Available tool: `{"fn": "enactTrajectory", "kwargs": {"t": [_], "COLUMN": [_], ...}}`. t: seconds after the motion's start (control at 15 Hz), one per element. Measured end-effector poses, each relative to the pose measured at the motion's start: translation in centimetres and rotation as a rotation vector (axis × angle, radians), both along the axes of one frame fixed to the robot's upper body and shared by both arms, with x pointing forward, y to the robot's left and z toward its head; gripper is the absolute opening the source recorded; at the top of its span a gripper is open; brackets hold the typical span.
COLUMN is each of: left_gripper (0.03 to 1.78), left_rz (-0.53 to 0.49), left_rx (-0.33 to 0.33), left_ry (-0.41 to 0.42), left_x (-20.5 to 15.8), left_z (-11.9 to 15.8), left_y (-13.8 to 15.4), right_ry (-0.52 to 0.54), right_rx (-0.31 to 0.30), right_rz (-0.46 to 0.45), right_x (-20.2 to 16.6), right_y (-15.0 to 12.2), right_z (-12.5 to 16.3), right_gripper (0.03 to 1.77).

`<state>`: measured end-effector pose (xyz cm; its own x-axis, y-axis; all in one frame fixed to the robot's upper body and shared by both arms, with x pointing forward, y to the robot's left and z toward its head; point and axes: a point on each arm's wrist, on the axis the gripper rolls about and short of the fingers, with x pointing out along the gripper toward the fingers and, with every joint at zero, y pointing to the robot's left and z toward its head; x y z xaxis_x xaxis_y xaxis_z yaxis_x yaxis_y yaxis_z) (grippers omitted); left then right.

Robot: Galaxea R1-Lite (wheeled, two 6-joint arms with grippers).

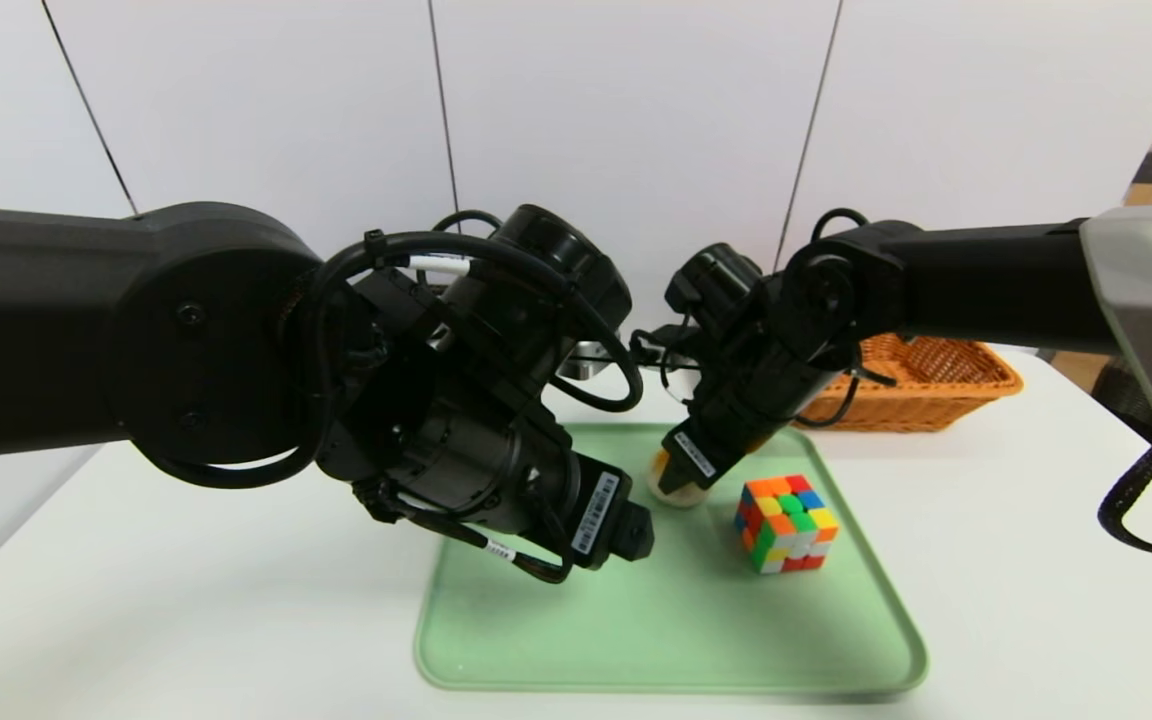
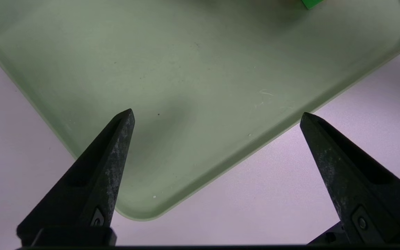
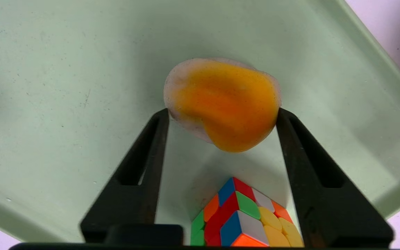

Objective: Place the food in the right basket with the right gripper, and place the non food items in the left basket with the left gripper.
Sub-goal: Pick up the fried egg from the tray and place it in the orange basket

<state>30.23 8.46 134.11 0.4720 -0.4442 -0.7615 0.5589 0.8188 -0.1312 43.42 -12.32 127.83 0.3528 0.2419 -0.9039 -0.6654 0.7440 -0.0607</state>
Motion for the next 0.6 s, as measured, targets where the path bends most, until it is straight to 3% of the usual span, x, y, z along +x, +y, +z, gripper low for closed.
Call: {"fn": "enactTrajectory", "kwargs": {"t": [0.2,0.27,0.33,0.6], "left_gripper": [1.69,1.69,1.69,1.69], "left_rz": [0.000,0.000,-0.001,-0.001], "left_rx": [-0.003,-0.005,-0.005,-0.009], "left_ry": [-0.003,-0.004,-0.005,-0.008], "left_x": [0.01,0.01,0.01,-0.01], "left_z": [0.08,0.13,0.15,0.29], "left_y": [-0.01,-0.01,-0.01,0.01], "right_ry": [0.002,0.001,0.000,-0.012], "right_rx": [0.001,0.002,0.003,0.016], "right_rz": [0.001,0.002,0.003,0.000], "right_x": [-0.03,-0.06,-0.09,-0.29], "right_y": [0.10,0.12,0.12,-0.06], "right_z": [-0.04,0.01,0.08,0.74], "right_gripper": [0.73,0.30,0.07,0.05]}}
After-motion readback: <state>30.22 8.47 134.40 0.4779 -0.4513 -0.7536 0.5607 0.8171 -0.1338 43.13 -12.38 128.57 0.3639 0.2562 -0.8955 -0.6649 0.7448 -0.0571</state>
